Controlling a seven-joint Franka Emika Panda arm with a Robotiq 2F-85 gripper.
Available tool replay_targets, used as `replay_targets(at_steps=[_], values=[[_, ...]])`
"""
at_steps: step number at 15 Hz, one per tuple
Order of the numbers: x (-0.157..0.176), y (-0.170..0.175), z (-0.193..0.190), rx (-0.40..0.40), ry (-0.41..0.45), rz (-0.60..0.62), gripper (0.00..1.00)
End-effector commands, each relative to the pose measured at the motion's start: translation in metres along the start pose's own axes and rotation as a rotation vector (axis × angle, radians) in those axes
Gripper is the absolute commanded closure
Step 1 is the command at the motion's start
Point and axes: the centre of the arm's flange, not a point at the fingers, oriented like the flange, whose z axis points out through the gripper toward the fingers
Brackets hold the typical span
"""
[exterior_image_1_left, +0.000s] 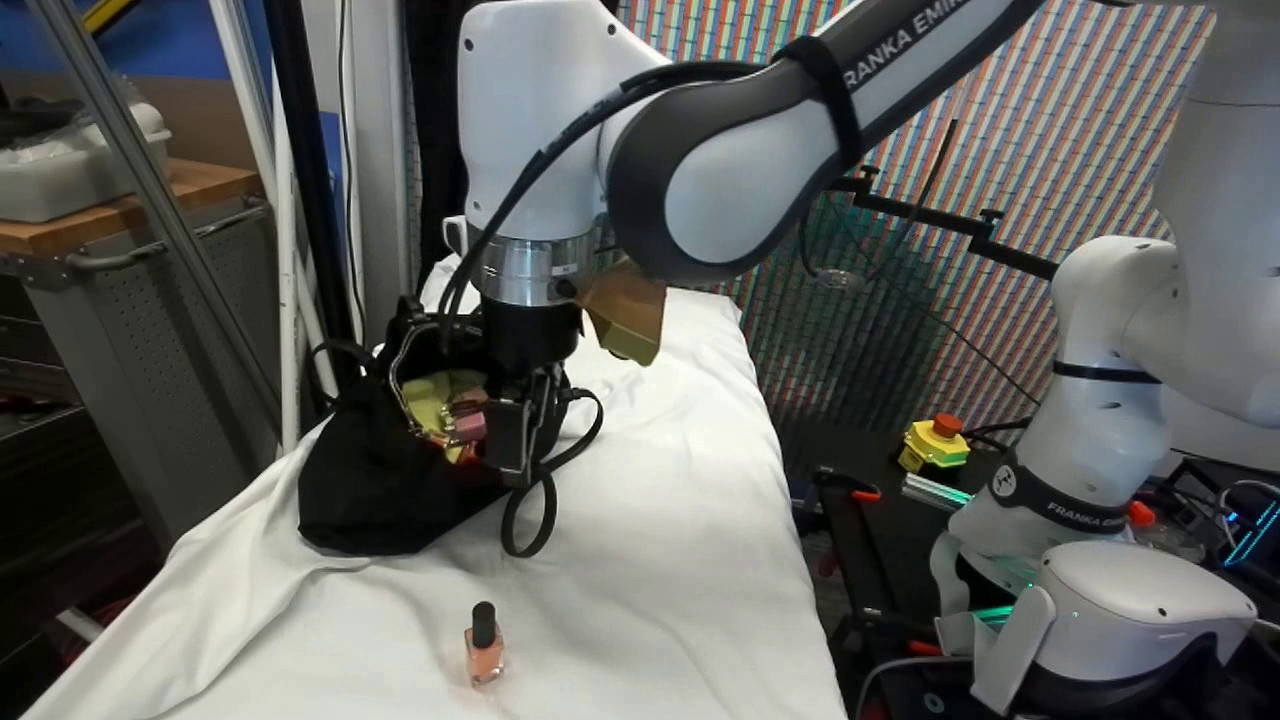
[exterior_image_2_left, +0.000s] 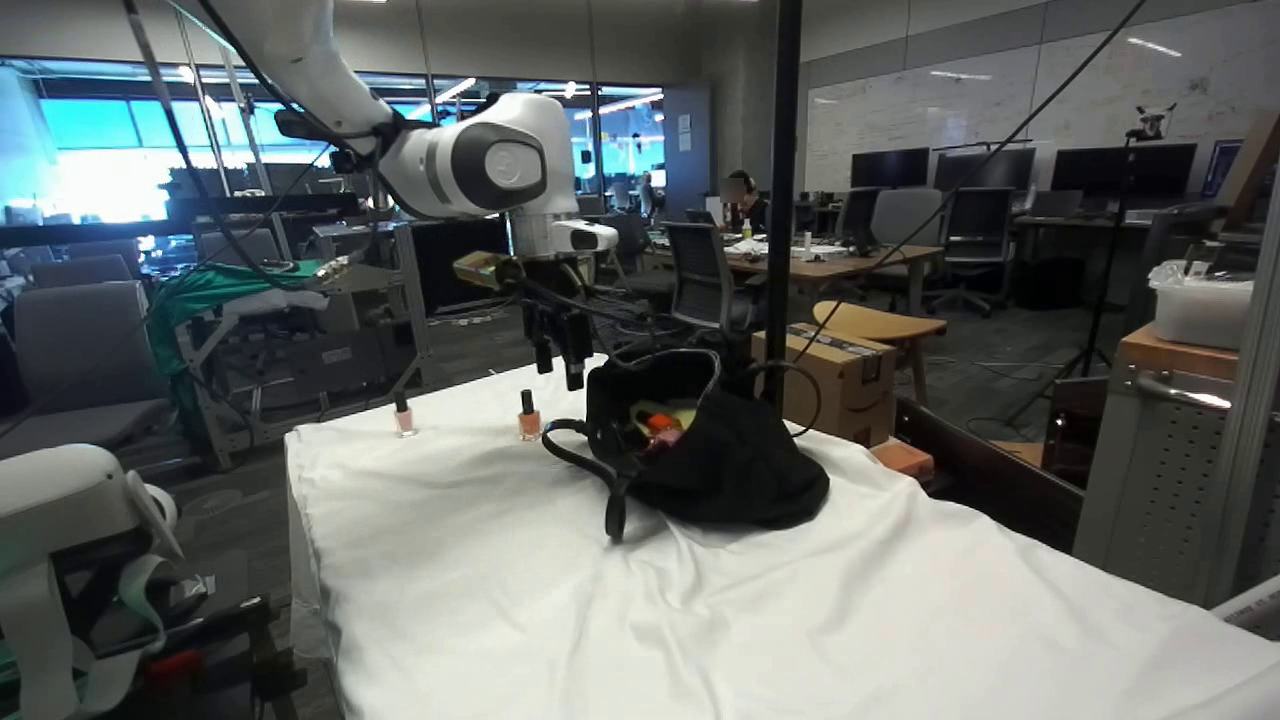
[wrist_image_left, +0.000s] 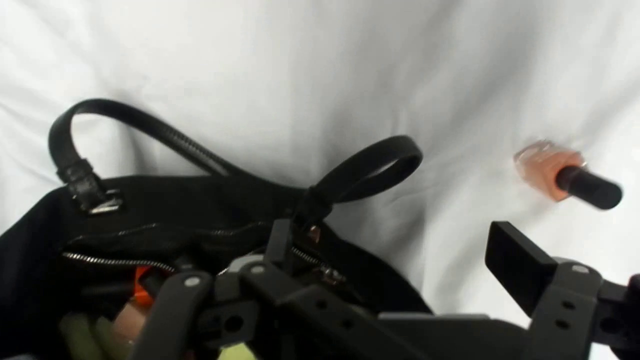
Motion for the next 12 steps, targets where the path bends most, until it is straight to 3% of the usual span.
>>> replay_targets(at_steps=[1,8,12], values=[[-0.048,-0.031,-0.006,0.038,-0.006,-0.035,0.00],[-0.057,-0.097,0.010,0.080,-0.011,-0.073,0.00],[-0.047,-0.112,0.010,0.133,0.029,0.011,0.00]])
